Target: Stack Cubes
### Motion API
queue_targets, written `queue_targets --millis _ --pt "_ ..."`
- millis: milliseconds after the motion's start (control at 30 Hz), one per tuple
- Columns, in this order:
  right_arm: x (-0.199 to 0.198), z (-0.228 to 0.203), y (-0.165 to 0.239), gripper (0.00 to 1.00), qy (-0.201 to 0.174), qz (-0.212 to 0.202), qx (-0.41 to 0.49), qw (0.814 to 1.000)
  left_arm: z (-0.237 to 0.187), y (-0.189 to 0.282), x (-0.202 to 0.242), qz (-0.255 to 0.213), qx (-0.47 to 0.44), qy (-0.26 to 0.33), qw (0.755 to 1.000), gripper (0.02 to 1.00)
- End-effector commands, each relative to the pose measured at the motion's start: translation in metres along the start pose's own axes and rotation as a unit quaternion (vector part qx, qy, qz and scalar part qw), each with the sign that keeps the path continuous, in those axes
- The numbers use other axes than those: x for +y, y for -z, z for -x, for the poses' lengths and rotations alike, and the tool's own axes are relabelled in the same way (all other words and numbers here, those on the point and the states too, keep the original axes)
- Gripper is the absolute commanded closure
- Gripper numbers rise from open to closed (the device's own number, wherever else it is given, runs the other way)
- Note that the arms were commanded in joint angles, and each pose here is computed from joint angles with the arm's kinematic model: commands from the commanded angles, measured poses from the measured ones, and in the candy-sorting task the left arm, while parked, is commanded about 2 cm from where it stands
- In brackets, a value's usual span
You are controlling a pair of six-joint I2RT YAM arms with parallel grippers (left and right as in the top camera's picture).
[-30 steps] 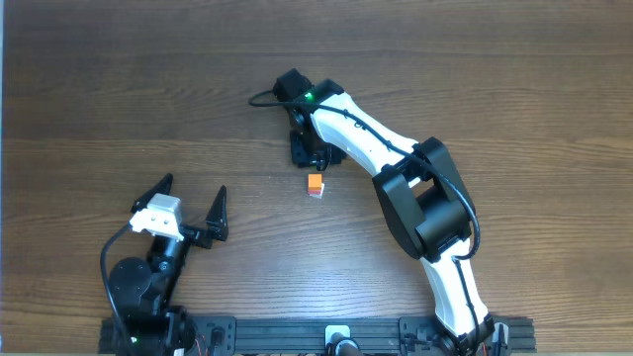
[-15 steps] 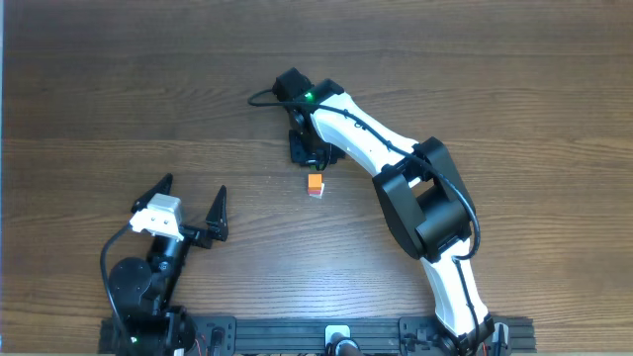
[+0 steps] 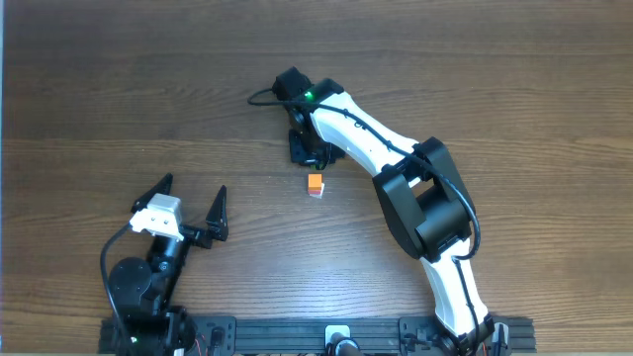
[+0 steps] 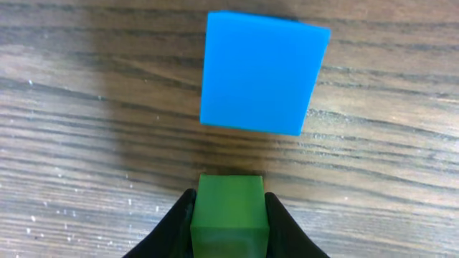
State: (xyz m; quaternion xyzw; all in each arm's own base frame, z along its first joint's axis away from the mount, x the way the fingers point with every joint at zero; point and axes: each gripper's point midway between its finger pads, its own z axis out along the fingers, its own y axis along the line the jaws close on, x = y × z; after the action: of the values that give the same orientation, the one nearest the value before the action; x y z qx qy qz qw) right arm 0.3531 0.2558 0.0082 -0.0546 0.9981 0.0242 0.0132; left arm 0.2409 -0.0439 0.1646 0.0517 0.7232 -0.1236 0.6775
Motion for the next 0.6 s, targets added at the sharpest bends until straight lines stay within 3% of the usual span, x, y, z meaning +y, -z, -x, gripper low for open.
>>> queue_targets --millis 33,600 --pt "0.013 0.015 0.035 0.853 0.018 0.022 -0.038 0.999 -0.002 0.000 -0.003 -0.007 0.001 -0.007 1.000 0.018" --pt "-0.001 0.003 0.146 0.954 0.009 0.014 -0.089 0.996 -0.002 0.000 -0.003 -0.007 0.001 -0.007 1.000 0.018"
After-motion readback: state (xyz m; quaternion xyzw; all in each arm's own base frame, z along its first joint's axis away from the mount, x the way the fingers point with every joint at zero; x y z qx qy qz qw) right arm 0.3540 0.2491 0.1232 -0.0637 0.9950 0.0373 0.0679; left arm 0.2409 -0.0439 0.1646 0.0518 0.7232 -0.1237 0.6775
